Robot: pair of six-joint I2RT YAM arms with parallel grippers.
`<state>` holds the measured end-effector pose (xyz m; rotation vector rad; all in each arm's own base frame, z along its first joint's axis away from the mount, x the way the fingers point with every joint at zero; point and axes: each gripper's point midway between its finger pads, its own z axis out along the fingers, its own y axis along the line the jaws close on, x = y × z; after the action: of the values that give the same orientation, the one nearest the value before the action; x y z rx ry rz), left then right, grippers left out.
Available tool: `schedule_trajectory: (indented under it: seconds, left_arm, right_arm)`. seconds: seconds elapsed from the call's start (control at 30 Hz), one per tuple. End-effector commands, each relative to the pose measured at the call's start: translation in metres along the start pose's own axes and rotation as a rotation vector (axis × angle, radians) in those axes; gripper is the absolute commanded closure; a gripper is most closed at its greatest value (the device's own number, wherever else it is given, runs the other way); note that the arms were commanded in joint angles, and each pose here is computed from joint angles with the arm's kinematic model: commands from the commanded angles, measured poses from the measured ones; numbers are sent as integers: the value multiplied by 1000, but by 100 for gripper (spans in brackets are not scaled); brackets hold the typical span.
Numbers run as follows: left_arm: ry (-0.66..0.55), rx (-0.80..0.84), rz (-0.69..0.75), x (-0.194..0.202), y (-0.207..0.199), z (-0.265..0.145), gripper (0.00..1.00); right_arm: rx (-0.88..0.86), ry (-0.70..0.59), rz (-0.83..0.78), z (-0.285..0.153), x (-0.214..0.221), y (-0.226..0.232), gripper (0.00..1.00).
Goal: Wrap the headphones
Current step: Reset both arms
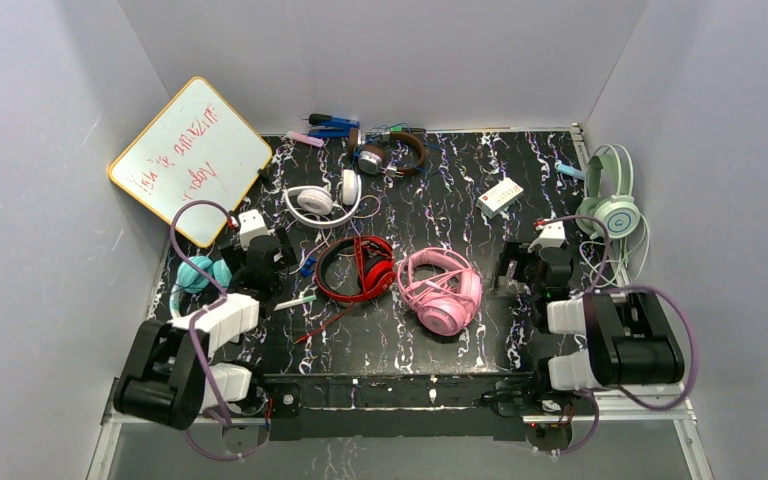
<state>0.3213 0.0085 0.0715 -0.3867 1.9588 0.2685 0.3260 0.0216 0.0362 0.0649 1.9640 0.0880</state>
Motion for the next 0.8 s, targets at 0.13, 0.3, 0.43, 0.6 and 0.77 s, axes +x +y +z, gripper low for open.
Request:
schedule_trajectory:
  seconds: [0.13,0.3,0.43,0.6,0.77]
  left_arm:
    - [-92,-54,15,-19,6,27,2]
    - [-69,0,69,-1,-4,37,2]
    - [-28,83,146,13,-22,48,10]
    - [-85,116,185,6,-23,44,19]
    - [-140,173,235,7,-27,40,18]
  right_arm:
    - [-10,-184,-72,34,-43,-3,4]
    - [-23,-188,-77,36,-43,-1,1]
    - [-24,-176,-77,37,-41,-2,1]
    - [-27,-187,-77,37,-43,-2,1]
    - [-25,-186,-77,37,-43,-2,1]
